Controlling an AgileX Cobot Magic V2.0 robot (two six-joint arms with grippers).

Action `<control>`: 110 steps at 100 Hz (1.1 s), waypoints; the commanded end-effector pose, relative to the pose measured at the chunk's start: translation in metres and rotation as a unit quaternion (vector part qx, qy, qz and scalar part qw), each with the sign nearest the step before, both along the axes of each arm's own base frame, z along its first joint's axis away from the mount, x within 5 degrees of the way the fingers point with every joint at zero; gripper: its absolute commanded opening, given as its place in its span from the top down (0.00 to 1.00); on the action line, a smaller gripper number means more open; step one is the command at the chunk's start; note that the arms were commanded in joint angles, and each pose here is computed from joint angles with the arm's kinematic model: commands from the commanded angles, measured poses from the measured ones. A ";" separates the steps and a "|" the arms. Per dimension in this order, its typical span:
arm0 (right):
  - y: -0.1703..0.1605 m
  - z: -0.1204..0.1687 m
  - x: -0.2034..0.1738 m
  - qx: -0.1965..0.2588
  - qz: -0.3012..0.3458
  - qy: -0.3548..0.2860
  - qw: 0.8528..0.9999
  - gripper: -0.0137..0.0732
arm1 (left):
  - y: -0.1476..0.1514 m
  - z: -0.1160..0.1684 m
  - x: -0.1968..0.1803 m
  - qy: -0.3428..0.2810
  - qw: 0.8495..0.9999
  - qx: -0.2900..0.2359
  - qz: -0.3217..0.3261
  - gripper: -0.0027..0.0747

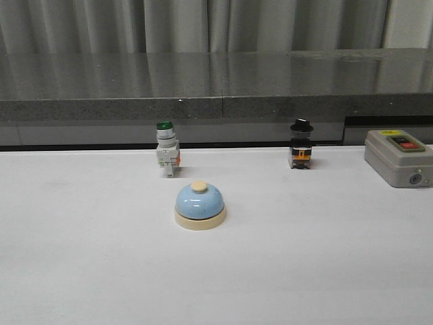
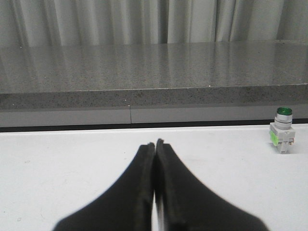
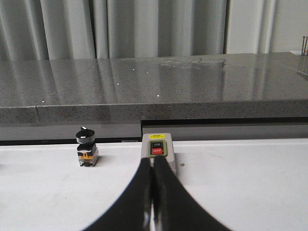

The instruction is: Place and press bell with both arms

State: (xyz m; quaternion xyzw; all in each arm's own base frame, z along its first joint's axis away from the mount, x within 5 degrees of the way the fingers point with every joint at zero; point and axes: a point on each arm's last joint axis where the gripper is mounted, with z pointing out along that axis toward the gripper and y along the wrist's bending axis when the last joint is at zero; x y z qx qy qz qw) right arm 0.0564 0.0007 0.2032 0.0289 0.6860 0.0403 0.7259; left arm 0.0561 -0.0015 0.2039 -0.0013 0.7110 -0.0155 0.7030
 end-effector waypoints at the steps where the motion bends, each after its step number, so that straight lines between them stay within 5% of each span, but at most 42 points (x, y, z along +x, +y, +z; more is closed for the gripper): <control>1: 0.000 0.008 -0.002 -0.007 0.001 -0.046 0.999 0.92 | 0.001 0.001 -0.002 -0.042 0.999 -0.008 0.004 0.99; 41: 0.000 0.016 -0.002 -0.007 0.000 -0.046 0.999 0.92 | 0.001 0.001 -0.002 -0.042 0.999 -0.008 0.004 0.99; 91: 0.000 0.117 0.046 -0.024 -0.004 0.006 1.000 0.92 | 0.001 0.001 -0.002 -0.042 0.999 -0.008 0.004 0.99; 110: 0.003 0.126 0.081 -0.025 0.006 0.041 0.999 0.92 | 0.001 0.001 -0.002 -0.042 0.999 -0.008 0.004 0.99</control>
